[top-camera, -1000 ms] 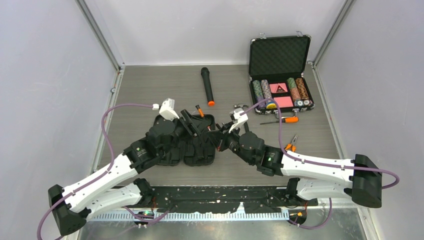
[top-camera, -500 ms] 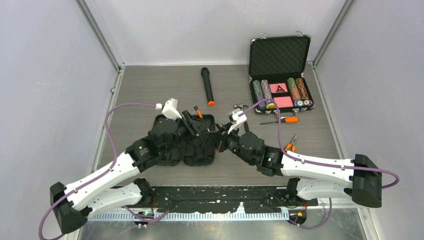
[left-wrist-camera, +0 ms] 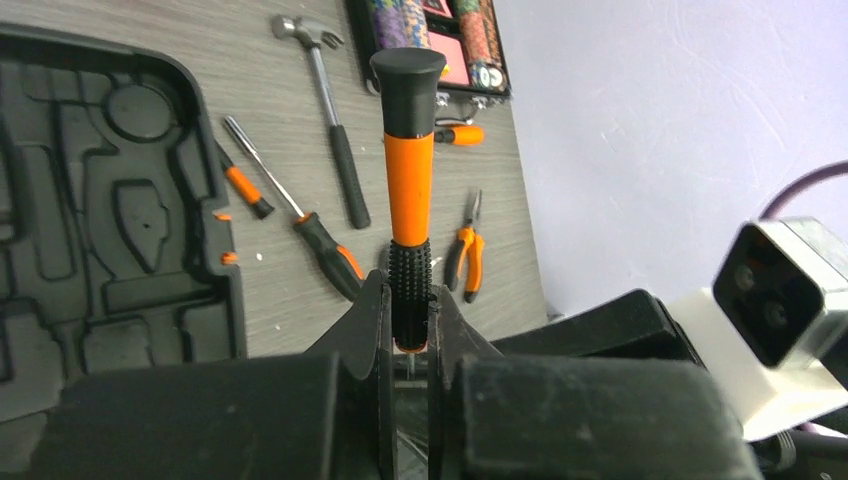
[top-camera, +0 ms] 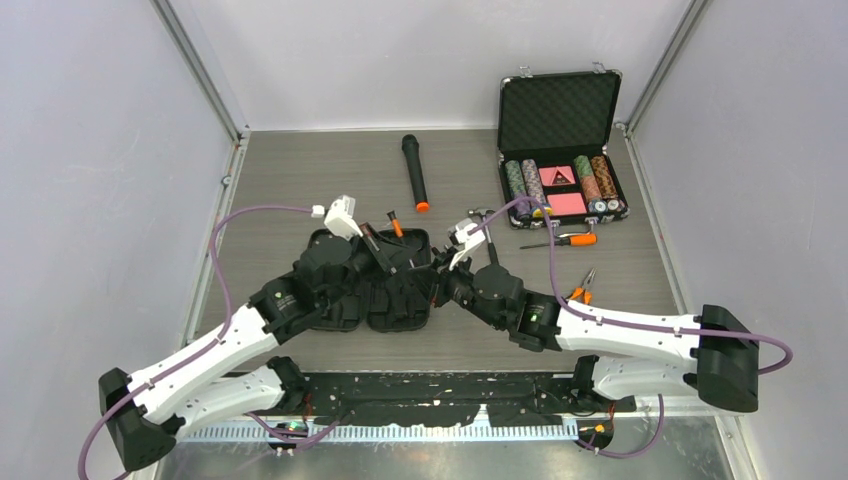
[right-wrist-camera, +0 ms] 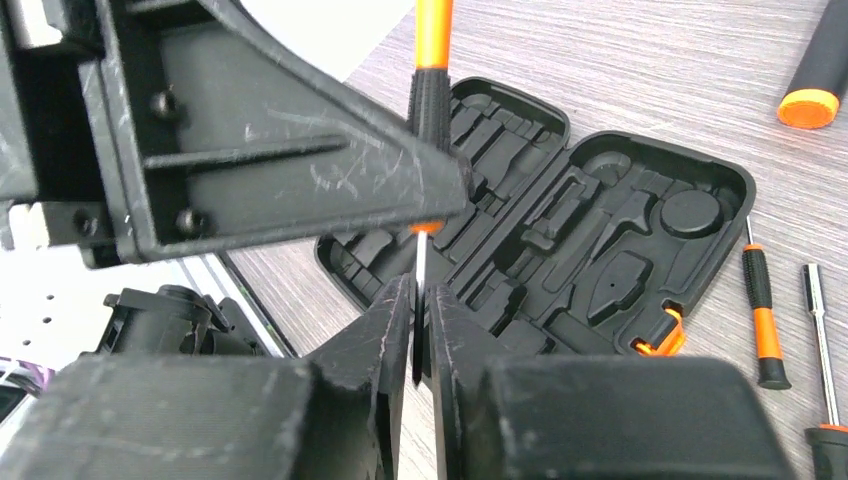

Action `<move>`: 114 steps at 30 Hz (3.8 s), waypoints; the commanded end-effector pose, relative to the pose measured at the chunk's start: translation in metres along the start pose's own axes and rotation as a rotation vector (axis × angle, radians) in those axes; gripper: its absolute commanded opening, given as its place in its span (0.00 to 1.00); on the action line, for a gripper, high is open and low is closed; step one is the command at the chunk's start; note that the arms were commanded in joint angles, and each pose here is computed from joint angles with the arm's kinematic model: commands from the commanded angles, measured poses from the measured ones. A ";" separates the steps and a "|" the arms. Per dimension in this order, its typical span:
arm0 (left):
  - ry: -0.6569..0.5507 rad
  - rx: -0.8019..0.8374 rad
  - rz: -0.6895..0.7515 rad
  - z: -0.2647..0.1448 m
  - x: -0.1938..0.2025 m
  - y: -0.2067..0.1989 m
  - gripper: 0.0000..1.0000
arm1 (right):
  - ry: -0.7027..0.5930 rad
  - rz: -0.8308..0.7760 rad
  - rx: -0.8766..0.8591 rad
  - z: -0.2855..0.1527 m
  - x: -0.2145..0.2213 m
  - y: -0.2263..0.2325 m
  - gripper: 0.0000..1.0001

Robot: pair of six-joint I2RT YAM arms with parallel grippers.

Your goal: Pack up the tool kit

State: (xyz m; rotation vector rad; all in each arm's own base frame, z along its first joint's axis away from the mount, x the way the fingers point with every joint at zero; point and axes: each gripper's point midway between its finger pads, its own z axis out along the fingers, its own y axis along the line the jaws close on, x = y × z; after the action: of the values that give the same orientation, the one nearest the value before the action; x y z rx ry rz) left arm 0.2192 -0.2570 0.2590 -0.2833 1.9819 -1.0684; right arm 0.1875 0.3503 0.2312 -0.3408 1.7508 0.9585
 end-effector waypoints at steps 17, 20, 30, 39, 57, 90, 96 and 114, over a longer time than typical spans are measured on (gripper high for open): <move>0.409 -0.608 0.431 -0.045 -0.034 0.172 0.00 | 0.254 -0.022 0.267 0.018 0.039 -0.104 0.66; 0.482 -0.716 0.448 -0.040 -0.037 0.198 0.00 | 0.273 -0.023 0.263 0.027 0.044 -0.113 0.65; 0.545 -0.922 0.435 -0.038 -0.064 0.250 0.00 | 0.342 -0.009 0.226 0.059 0.067 -0.120 0.62; 0.637 -1.017 0.379 -0.044 -0.060 0.290 0.00 | 0.443 0.006 0.263 0.077 0.096 -0.131 0.59; 0.738 -1.050 0.317 -0.052 -0.034 0.311 0.01 | 0.588 -0.107 0.343 0.067 0.122 -0.150 0.50; 0.641 -1.102 0.332 -0.042 -0.052 0.316 0.21 | 0.556 -0.110 0.307 0.068 0.114 -0.140 0.46; 0.527 -1.085 0.311 -0.035 -0.069 0.308 0.09 | 0.558 -0.113 0.308 0.067 0.115 -0.140 0.45; 0.488 -1.060 0.280 -0.014 -0.082 0.308 0.07 | 0.565 -0.113 0.299 0.068 0.117 -0.139 0.40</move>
State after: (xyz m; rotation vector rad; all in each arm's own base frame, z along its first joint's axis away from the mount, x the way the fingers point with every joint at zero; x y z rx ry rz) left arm 0.2878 -0.0179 0.0557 -0.2482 2.8817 0.2175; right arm 0.2811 0.3356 0.0495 -0.5023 2.3392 0.5135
